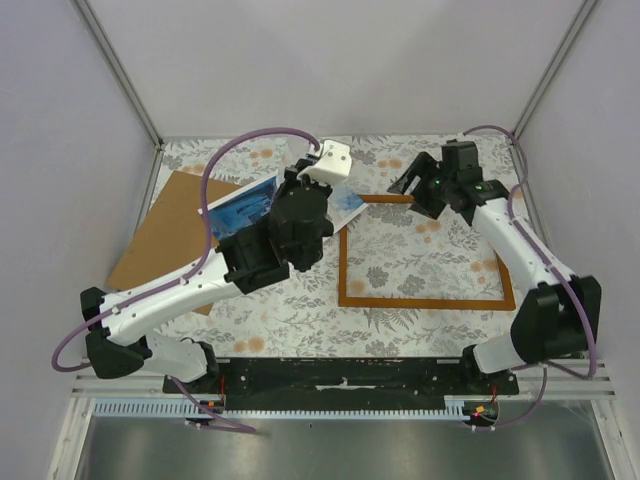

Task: Put the photo into the frame
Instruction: Adjust the photo at the center of the board.

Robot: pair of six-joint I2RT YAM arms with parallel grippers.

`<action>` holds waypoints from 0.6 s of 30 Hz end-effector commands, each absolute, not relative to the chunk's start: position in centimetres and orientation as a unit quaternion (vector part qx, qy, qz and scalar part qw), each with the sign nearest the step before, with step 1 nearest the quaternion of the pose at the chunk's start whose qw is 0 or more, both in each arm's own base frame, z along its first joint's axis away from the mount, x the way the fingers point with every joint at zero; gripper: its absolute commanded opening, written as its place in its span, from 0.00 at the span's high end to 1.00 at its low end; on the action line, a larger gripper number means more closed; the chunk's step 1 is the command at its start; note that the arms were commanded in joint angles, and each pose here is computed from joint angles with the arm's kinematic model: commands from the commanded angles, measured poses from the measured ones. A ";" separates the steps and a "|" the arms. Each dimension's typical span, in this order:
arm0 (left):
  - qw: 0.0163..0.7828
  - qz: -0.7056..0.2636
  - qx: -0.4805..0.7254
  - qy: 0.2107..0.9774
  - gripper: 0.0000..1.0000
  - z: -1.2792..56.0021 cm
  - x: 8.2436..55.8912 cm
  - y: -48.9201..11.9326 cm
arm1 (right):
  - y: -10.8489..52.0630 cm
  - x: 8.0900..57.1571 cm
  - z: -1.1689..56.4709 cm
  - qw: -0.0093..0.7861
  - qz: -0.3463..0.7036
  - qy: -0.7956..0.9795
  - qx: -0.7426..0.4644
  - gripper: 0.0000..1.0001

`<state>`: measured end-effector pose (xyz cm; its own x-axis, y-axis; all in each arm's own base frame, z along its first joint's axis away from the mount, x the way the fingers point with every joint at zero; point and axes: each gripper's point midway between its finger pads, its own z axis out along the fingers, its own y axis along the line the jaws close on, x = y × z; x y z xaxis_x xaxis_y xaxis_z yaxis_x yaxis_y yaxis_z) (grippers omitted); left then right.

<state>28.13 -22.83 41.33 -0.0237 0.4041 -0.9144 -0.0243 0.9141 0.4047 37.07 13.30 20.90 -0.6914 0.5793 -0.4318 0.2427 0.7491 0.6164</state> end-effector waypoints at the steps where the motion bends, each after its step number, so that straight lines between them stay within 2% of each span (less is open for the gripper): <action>1: 0.646 0.146 0.121 0.740 0.98 39.5 28.8 -21.7 | 16.8 42.8 21.4 0.383 0.317 0.848 0.183 0.19; 11: 0.580 0.084 0.110 0.803 0.98 35.6 29.3 -19.1 | 21.3 47.5 12.3 0.334 0.330 0.863 0.189 0.19; 18: 0.581 0.076 0.100 0.804 0.98 36.6 29.4 -17.8 | 22.6 49.0 8.5 0.308 0.330 0.873 0.187 0.19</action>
<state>30.05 -18.41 35.39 -0.3042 0.3279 -0.8944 0.0648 0.9438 0.3240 46.06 21.44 6.28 -0.7757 0.5171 -0.3617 0.1926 0.7398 0.6446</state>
